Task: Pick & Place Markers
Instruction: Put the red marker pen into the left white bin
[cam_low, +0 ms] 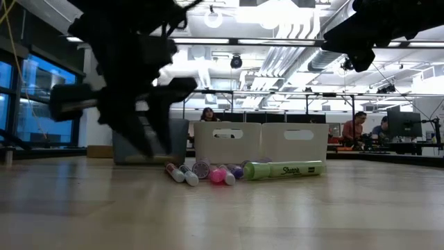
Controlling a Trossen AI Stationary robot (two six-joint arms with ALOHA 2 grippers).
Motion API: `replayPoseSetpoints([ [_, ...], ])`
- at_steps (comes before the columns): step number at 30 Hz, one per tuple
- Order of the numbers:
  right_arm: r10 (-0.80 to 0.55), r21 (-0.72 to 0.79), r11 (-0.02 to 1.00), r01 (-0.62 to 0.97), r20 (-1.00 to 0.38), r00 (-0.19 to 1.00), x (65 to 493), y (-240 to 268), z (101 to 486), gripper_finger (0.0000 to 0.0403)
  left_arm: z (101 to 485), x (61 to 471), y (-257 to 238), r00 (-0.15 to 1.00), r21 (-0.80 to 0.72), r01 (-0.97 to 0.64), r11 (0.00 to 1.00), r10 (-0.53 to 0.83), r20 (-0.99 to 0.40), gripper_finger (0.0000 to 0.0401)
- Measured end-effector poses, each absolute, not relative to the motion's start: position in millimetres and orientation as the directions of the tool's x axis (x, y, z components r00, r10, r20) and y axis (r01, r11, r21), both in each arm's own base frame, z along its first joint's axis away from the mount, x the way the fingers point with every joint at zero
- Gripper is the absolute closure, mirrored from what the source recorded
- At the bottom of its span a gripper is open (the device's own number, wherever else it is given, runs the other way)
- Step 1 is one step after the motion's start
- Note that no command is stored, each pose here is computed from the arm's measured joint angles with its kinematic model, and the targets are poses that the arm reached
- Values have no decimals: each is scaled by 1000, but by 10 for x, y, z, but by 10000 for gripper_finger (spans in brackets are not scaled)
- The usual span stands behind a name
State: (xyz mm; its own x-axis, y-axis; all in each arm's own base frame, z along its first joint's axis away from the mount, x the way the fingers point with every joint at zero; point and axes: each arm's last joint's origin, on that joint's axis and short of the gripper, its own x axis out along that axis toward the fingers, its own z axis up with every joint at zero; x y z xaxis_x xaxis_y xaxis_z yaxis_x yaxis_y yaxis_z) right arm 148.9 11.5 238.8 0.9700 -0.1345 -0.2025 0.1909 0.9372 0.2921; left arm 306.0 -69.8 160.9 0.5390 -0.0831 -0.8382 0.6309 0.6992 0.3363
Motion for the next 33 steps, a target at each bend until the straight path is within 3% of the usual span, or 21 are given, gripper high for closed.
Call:
replayPoseSetpoints([
  [4,-135,292,937,191,-203,970,1490,115,2388,300,1627,3078,-696,556,367,618,695,-56,-829,241],
  [9,-134,292,937,191,-202,970,1490,115,2388,300,1613,3062,-696,536,385,686,617,-71,-842,204],
  [16,-134,292,937,191,-202,970,1490,115,2388,299,1579,3081,-707,534,420,745,518,-85,-841,216],
  [33,-134,292,937,191,-202,970,1490,115,2388,299,1436,3212,-736,499,399,770,497,-80,-863,227],
])
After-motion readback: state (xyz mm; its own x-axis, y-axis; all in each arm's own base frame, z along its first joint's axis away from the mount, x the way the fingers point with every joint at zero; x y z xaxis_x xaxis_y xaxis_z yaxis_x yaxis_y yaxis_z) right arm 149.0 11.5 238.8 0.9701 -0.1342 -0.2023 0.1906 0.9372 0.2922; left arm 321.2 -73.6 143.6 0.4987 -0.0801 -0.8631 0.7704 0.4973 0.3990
